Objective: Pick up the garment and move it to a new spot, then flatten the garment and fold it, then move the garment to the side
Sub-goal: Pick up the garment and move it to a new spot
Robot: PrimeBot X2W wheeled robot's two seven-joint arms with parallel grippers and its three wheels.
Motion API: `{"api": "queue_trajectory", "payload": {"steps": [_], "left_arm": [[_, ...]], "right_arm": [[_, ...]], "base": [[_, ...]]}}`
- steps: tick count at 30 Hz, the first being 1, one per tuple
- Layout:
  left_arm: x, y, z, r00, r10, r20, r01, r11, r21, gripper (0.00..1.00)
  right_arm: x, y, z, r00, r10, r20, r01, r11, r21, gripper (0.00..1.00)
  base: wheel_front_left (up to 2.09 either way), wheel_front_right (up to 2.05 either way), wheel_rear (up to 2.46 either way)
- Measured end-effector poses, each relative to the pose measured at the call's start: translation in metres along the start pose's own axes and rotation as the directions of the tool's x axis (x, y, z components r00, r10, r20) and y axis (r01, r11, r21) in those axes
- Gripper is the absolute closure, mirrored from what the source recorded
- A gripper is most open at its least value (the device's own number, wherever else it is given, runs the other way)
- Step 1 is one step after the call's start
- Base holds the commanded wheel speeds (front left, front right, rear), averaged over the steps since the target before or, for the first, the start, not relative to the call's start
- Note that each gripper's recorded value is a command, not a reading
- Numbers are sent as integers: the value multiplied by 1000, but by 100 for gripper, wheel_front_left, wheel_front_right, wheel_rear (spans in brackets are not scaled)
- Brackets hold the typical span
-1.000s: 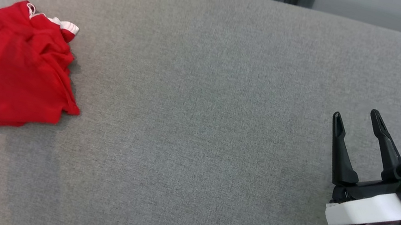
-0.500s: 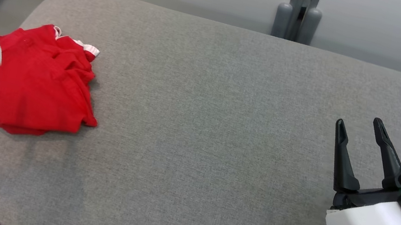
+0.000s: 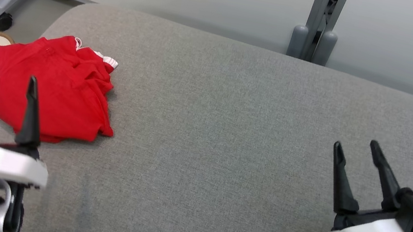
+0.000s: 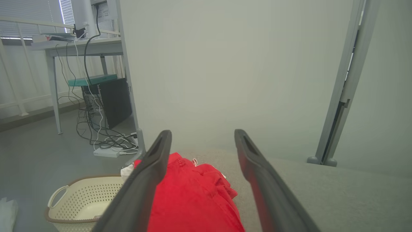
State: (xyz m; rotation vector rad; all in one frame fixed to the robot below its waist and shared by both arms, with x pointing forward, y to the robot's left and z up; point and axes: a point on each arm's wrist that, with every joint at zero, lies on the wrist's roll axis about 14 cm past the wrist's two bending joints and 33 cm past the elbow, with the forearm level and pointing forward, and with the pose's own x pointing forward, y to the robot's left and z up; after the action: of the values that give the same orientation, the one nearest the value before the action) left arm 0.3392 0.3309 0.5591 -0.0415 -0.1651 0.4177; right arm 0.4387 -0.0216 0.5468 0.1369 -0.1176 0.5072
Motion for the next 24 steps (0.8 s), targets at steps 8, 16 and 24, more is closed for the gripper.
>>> {"api": "queue_trajectory", "payload": {"steps": [8, 16, 24], "left_arm": [[-33, -6, -10, 1000, -17, -25, 17, 1000, -15, 0], [-50, -5, -15, 998, -14, -57, 12, 1000, -27, 0], [-53, -4, -11, 998, 2, -57, -3, 1000, -23, 0]], "right_arm": [[-17, 5, -6, 999, -4, -34, 4, 1000, -3, 0], [-30, 6, -4, 999, -18, -34, 18, 1000, -3, 0], [-30, 8, -1, 999, -16, -27, 16, 1000, -4, 0]], "base": [[0, 0, 0], [0, 0, 0], [0, 0, 0]]}}
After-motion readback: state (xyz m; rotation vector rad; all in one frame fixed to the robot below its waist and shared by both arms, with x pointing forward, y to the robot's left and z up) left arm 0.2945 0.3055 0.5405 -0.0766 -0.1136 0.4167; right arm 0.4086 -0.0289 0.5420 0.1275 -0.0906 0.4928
